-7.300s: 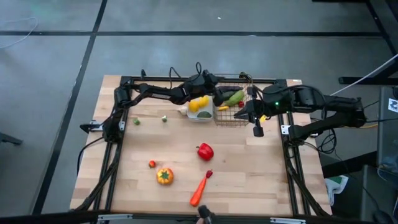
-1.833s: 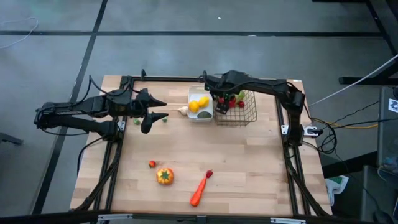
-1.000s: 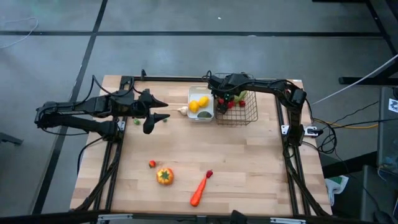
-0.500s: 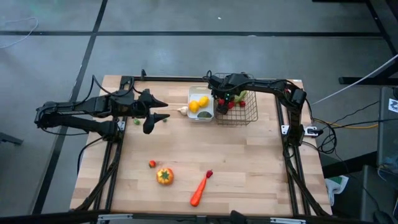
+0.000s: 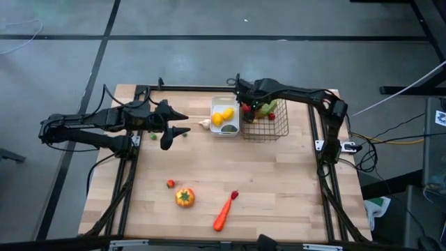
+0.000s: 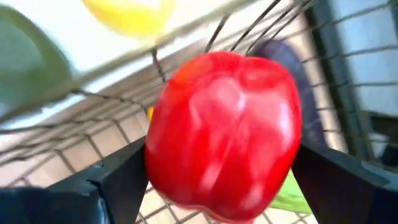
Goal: Sort produce into baskets
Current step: Put the red bell pepper into the gold wire basket, then put the orange tomato into the white bin
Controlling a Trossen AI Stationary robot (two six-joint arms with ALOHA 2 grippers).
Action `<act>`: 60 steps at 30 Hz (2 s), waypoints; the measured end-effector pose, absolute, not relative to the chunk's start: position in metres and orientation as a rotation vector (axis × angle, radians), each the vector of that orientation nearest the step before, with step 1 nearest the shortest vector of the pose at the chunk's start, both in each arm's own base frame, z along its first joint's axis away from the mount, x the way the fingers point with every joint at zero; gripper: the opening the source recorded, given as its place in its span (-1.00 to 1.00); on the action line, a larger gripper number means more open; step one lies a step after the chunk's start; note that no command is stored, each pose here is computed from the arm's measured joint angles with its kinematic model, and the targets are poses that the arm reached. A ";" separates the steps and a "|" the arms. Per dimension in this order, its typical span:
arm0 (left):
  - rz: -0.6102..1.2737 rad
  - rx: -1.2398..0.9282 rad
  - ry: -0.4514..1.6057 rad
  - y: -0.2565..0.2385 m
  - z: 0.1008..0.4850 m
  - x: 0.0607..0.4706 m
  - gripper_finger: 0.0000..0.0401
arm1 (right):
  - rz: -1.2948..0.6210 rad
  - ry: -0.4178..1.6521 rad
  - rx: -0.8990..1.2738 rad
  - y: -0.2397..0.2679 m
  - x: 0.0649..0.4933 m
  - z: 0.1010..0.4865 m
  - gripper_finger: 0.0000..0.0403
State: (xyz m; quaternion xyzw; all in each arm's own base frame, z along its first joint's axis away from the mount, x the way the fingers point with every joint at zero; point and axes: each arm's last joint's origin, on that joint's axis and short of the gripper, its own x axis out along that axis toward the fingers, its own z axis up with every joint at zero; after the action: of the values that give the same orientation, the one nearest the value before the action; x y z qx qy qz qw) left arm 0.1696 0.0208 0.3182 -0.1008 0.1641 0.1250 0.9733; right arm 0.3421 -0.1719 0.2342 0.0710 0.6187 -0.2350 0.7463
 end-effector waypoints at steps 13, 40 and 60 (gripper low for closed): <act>0.140 -0.194 0.336 0.004 0.319 0.171 0.22 | -0.551 1.166 0.125 -0.159 0.315 0.310 0.84; -0.103 -0.433 0.699 -0.091 0.265 0.209 0.22 | -0.281 1.152 -0.030 -0.058 0.321 0.335 0.85; -0.087 -0.473 0.865 -0.116 0.242 0.206 0.22 | -0.192 1.038 -0.080 -0.026 0.334 0.339 0.85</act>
State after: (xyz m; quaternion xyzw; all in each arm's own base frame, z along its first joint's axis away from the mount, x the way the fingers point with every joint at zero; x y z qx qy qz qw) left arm 0.2062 -0.1163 0.2416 -0.2268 0.4152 -0.0418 0.8800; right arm 0.3342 -0.0264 0.3393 -0.0382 0.4952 -0.0917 0.8631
